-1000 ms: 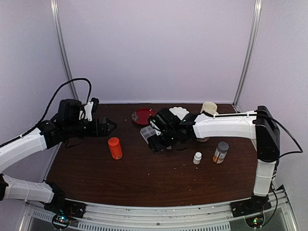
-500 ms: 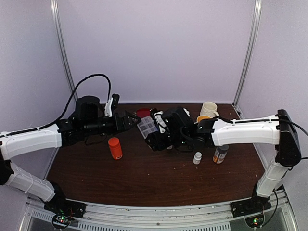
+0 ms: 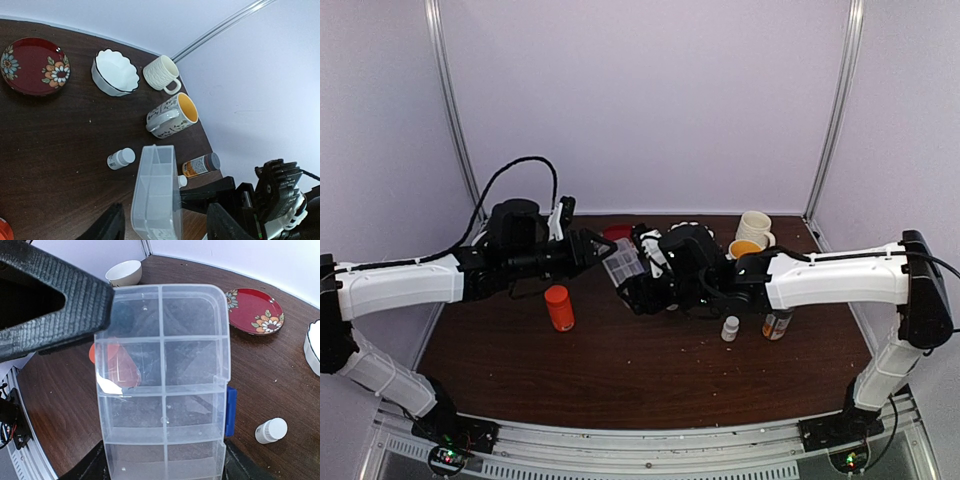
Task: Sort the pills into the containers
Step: Pass from the right arm to the left
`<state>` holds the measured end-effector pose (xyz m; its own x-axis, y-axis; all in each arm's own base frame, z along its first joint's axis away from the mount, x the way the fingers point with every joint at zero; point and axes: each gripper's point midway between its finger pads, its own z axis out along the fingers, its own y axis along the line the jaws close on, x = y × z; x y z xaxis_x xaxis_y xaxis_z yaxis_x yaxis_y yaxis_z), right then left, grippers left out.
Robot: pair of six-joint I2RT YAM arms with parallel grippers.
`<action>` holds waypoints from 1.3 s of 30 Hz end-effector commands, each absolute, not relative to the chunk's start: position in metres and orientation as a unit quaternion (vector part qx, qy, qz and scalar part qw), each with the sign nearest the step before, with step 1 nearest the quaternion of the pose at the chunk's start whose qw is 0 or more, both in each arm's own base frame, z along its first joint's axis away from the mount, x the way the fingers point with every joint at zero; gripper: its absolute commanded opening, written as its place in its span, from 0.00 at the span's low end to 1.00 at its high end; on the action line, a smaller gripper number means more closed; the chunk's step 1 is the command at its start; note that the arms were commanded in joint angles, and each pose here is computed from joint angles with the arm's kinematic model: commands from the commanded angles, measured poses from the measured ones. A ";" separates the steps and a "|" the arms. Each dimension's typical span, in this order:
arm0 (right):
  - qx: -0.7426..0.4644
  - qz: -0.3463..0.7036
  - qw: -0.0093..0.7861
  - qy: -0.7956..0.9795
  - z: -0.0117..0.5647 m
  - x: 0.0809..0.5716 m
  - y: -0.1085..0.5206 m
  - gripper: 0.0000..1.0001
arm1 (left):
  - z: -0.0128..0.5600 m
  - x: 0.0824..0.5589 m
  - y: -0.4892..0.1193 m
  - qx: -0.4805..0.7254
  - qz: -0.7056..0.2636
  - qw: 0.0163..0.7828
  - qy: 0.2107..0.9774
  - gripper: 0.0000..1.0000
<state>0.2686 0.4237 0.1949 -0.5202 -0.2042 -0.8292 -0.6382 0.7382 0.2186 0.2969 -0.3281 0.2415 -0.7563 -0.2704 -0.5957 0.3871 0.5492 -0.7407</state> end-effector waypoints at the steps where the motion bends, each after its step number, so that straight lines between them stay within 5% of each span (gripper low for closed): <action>1: -0.235 0.277 0.445 0.819 0.220 0.268 0.423 0.67 | 0.270 0.301 -0.335 0.042 -0.504 0.373 0.778 0.49; 10: -0.232 0.279 0.451 0.816 0.224 0.267 0.423 0.67 | 0.261 0.297 -0.336 0.045 -0.506 0.362 0.782 0.42; 17: -0.232 0.280 0.453 0.814 0.226 0.266 0.423 0.68 | 0.255 0.294 -0.339 0.050 -0.511 0.351 0.783 0.26; 26: -0.230 0.308 0.466 0.797 0.247 0.254 0.406 0.95 | 0.279 0.288 -0.338 0.104 -0.504 0.383 0.767 0.17; 39: -0.262 0.486 0.407 0.728 0.296 0.222 0.377 0.80 | 0.336 0.247 -0.344 0.240 -0.572 0.400 0.674 0.17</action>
<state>0.2431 0.3726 0.2957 -0.4830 0.0255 -0.8753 -0.7312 0.5382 0.4192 0.2656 -0.3378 0.2871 -0.6684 -0.1324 -0.7319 0.6453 0.3862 -0.6591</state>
